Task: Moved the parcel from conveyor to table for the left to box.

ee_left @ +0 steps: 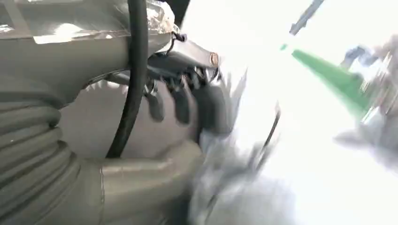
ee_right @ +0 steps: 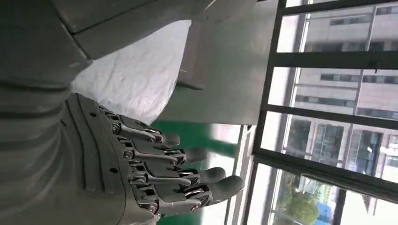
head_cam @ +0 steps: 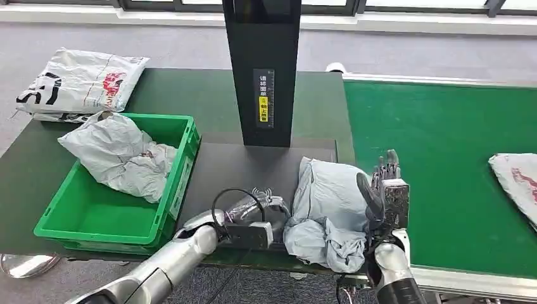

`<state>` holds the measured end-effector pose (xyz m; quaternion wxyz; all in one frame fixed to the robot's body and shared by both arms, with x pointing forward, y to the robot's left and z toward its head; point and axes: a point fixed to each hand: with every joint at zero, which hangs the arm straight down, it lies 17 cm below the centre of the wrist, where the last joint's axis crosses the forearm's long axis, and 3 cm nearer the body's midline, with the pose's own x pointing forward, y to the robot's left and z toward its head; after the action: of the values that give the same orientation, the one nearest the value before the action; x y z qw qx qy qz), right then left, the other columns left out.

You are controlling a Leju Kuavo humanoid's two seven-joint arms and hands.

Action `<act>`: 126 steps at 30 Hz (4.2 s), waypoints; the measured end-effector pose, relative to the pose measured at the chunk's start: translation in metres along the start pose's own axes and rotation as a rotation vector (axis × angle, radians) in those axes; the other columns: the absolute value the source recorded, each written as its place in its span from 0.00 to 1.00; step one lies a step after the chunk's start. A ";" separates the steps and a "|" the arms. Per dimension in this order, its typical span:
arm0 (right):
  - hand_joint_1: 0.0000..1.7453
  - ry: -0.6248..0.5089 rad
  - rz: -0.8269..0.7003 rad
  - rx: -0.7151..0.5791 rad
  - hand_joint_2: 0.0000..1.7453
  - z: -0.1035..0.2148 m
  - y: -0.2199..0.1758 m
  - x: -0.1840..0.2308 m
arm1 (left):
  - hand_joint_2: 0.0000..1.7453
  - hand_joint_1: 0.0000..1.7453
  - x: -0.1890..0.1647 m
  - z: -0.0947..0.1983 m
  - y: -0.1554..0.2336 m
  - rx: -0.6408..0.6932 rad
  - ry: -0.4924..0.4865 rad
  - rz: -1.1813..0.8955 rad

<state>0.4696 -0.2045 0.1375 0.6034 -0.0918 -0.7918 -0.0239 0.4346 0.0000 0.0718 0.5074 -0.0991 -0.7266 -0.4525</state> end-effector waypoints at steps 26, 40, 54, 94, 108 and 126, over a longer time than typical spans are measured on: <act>0.00 0.007 -0.001 -0.024 1.00 0.006 -0.005 -0.006 | 1.00 0.00 0.075 -0.001 0.176 0.448 -0.179 0.400; 0.00 0.061 0.016 0.004 1.00 0.007 0.000 -0.016 | 1.00 0.00 0.067 -0.004 0.123 0.307 -0.112 0.357; 0.00 0.084 0.227 0.498 1.00 0.042 0.111 -0.039 | 1.00 0.00 0.050 0.000 0.194 0.660 -0.069 0.415; 0.00 -0.221 0.057 0.043 1.00 0.007 0.052 0.080 | 1.00 0.00 0.014 -0.003 0.130 0.456 0.061 0.254; 0.00 -0.221 0.031 -0.169 1.00 0.001 -0.037 0.071 | 1.00 0.00 -0.001 0.015 0.000 -0.095 0.074 -0.060; 0.00 -0.210 0.038 -0.172 1.00 -0.019 -0.056 0.069 | 1.00 1.00 -0.072 0.042 -0.050 -0.425 0.258 -0.369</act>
<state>0.4602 -0.2541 0.2134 0.5076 -0.1602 -0.8436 -0.0704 0.4106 0.0258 -0.0184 0.4726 -0.0109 -0.5509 -0.6877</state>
